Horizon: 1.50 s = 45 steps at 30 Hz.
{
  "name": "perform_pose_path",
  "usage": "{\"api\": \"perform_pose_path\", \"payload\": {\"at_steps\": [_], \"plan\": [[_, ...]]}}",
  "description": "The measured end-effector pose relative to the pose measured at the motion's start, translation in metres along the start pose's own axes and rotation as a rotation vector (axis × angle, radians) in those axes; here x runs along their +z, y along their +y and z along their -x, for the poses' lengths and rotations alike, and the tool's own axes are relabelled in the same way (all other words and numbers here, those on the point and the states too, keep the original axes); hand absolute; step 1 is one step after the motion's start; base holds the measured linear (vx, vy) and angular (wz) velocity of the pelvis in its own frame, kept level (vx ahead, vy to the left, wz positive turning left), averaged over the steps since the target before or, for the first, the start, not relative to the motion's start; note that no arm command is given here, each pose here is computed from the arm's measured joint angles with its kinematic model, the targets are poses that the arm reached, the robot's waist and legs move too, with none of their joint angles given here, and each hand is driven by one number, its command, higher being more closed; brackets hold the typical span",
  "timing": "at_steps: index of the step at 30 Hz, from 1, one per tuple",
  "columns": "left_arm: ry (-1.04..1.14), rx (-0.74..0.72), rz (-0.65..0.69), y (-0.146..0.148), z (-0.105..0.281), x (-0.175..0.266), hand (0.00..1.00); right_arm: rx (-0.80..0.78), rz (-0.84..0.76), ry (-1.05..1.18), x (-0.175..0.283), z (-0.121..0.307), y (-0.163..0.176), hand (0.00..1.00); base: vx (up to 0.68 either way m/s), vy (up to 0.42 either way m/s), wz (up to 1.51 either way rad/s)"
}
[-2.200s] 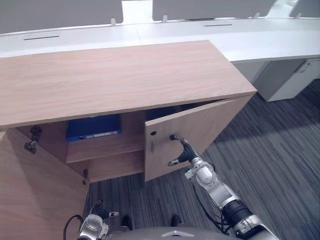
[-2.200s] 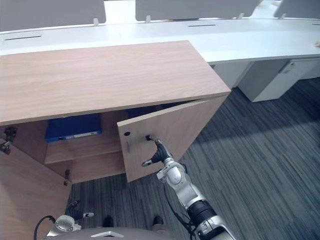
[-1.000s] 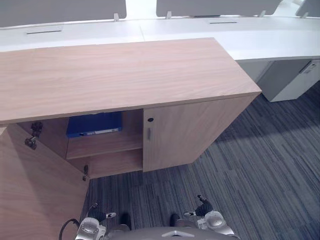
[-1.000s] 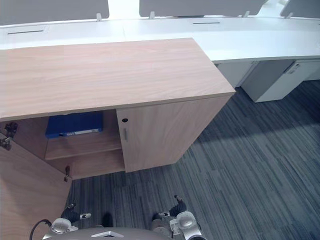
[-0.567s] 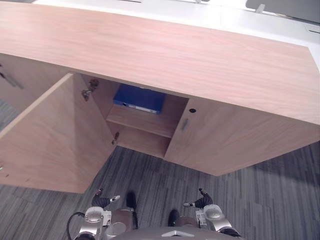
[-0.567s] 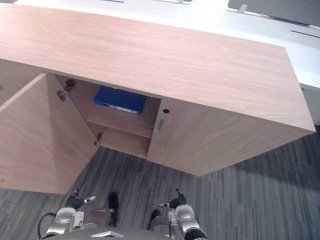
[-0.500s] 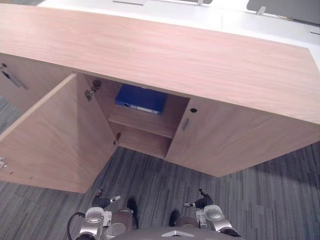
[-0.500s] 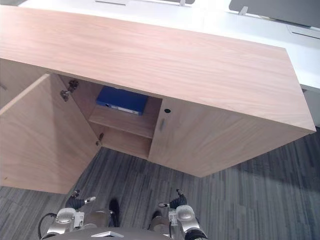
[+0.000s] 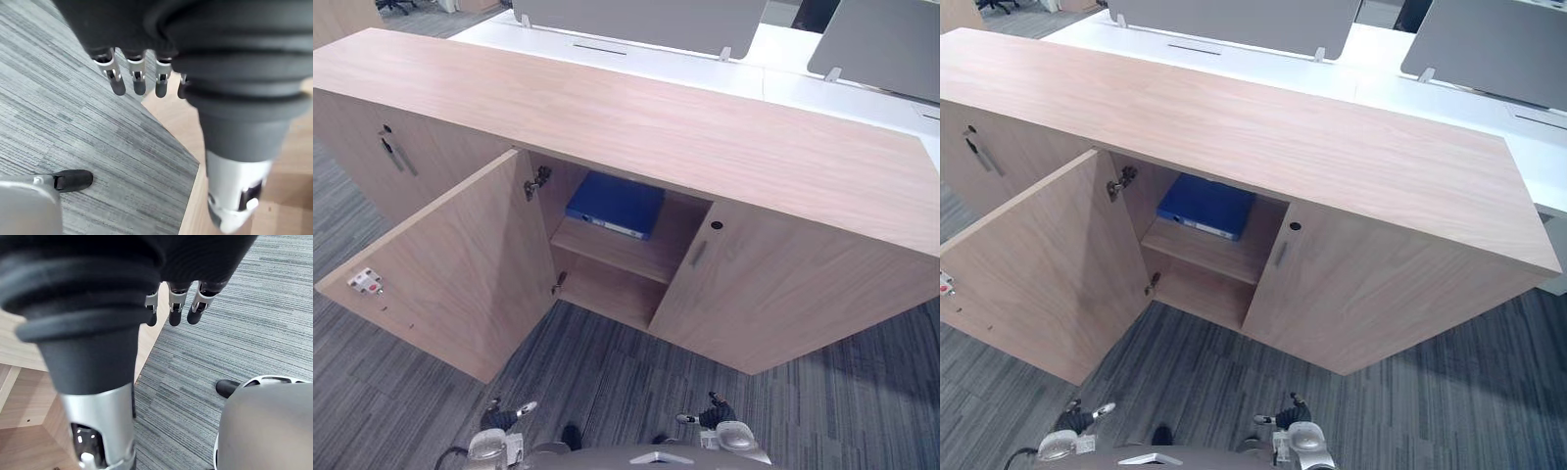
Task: Walk over to the cabinet, pick up the folder, carry it to the office cabinet, place the folder inside the office cabinet, then close the office cabinet door
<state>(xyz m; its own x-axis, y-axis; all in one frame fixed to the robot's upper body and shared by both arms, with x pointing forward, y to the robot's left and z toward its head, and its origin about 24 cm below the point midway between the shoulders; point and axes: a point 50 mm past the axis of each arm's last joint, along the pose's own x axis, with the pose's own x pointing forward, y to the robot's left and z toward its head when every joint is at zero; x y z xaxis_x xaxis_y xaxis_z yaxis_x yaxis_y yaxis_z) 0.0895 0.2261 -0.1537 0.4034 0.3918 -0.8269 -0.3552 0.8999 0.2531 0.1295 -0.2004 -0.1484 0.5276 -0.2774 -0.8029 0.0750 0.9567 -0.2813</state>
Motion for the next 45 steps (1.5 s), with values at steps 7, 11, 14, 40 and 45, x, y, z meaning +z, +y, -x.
{"api": "perform_pose_path", "payload": {"at_steps": [7, 11, 14, 40, 45], "plan": [[-0.168, 0.28, 0.314, 0.078, -0.001, 0.037, 0.0, -0.022, 0.002, 0.002, -0.001, -0.001, -0.009, 0.0, 0.0, -0.025, 0.09], [-0.328, 0.408, 0.357, 0.125, 0.005, 0.077, 0.0, -0.022, 0.005, 0.002, -0.002, -0.001, -0.009, 0.0, 0.0, -0.014, -0.01], [-0.423, 0.472, 0.342, 0.149, 0.01, 0.11, 0.0, -0.018, 0.012, 0.011, -0.006, 0.0, -0.009, 0.0, 0.0, -0.007, -0.01], [-0.76, 0.347, 0.189, 0.122, 0.038, 0.178, 0.0, -0.022, 0.049, 0.035, -0.017, 0.003, -0.019, 0.0, -0.01, -0.007, -0.04], [-0.716, 0.262, 0.186, 0.095, 0.041, 0.145, 0.0, -0.021, 0.049, 0.046, -0.021, 0.004, -0.019, 0.0, -0.02, -0.011, 0.01]]}}
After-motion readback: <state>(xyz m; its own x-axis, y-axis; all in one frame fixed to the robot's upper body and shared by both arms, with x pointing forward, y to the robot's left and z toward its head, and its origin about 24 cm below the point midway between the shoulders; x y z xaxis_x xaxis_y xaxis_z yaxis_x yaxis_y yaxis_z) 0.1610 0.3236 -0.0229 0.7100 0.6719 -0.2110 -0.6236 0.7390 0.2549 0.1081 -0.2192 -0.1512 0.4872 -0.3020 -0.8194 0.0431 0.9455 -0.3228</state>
